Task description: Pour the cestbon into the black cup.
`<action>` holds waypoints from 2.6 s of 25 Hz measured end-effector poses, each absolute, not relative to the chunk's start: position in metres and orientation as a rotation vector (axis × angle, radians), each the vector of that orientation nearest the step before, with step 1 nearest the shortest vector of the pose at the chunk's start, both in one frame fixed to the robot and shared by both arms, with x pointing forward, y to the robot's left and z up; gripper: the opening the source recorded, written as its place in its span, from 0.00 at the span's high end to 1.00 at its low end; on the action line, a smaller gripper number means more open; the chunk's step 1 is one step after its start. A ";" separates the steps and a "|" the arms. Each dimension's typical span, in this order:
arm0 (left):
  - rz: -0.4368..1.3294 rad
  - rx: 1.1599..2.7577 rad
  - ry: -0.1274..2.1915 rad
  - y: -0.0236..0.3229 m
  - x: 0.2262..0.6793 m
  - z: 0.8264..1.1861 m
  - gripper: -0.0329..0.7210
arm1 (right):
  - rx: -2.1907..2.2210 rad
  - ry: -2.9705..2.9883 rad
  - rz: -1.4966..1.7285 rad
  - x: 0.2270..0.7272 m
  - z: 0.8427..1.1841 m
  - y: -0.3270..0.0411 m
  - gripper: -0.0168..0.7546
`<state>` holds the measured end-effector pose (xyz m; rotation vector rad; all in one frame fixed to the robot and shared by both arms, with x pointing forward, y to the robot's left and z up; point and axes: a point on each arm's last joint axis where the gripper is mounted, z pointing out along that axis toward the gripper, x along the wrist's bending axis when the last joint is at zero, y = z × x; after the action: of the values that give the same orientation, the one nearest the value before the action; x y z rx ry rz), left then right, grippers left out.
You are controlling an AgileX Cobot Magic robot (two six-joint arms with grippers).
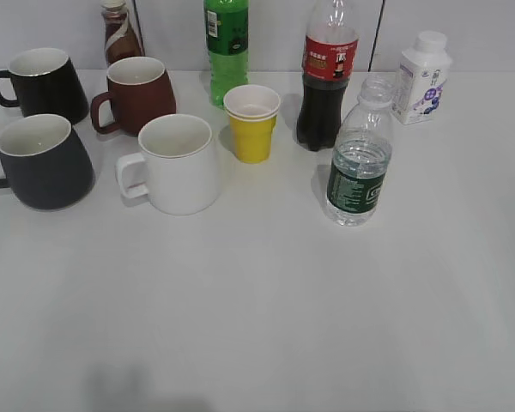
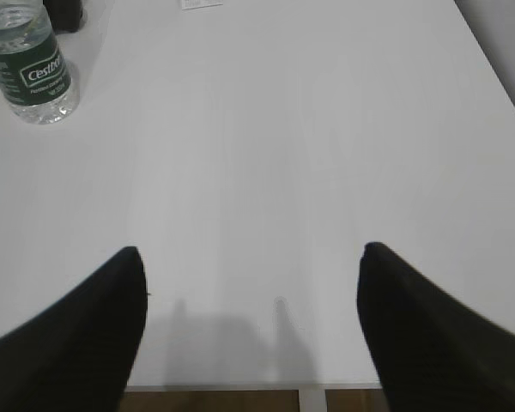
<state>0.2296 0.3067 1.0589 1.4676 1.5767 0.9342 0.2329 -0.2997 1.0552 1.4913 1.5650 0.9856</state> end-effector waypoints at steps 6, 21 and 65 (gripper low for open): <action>0.934 1.468 1.577 0.307 0.230 1.059 0.50 | 1.491 1.565 0.986 0.233 1.055 -0.300 0.24; 0.934 1.468 1.577 0.307 0.230 1.059 0.50 | 1.491 1.565 0.986 0.233 1.055 -0.300 0.24; 1.032 1.336 1.431 0.306 0.459 0.984 0.50 | 1.492 1.566 0.990 0.233 1.055 -0.299 0.24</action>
<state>0.4591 0.3062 0.9837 1.3358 1.4307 1.0319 0.2329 -0.2994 1.0552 1.4921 1.5662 0.9896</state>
